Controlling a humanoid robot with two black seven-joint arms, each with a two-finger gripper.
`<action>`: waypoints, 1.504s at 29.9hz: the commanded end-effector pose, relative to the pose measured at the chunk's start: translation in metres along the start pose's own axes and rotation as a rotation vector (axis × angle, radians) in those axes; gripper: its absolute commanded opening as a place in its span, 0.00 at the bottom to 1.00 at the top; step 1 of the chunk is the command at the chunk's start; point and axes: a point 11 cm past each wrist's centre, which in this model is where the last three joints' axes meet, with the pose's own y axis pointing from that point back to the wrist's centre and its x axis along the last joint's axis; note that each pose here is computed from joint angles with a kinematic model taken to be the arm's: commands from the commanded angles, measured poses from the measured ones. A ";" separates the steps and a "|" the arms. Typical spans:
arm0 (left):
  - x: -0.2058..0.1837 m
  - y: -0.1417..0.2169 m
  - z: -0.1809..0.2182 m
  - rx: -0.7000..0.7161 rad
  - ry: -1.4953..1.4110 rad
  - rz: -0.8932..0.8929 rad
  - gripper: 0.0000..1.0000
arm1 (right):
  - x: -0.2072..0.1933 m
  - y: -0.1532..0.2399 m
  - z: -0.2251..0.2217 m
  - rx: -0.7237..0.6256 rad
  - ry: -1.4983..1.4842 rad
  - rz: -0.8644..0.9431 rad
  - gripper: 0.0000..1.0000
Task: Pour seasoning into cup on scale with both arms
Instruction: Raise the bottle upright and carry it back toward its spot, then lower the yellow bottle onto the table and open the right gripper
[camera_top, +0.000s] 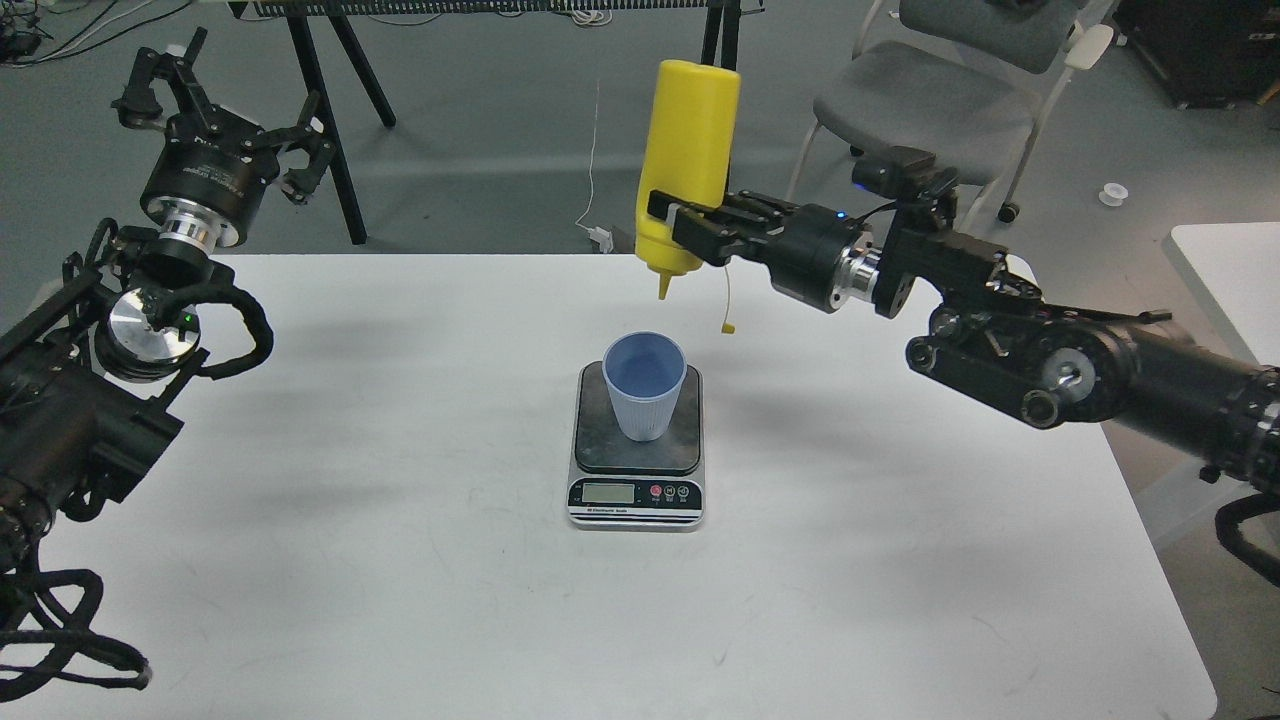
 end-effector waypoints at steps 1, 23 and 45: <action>0.000 0.000 -0.001 0.001 0.003 0.000 1.00 | 0.027 0.030 0.024 -0.074 -0.275 0.117 0.44; -0.001 -0.001 -0.002 0.018 -0.013 0.006 1.00 | -0.033 0.140 0.095 0.207 -1.917 0.744 0.45; -0.019 -0.005 0.018 0.013 -0.054 -0.026 1.00 | -0.195 0.152 0.059 0.278 -2.380 1.043 0.48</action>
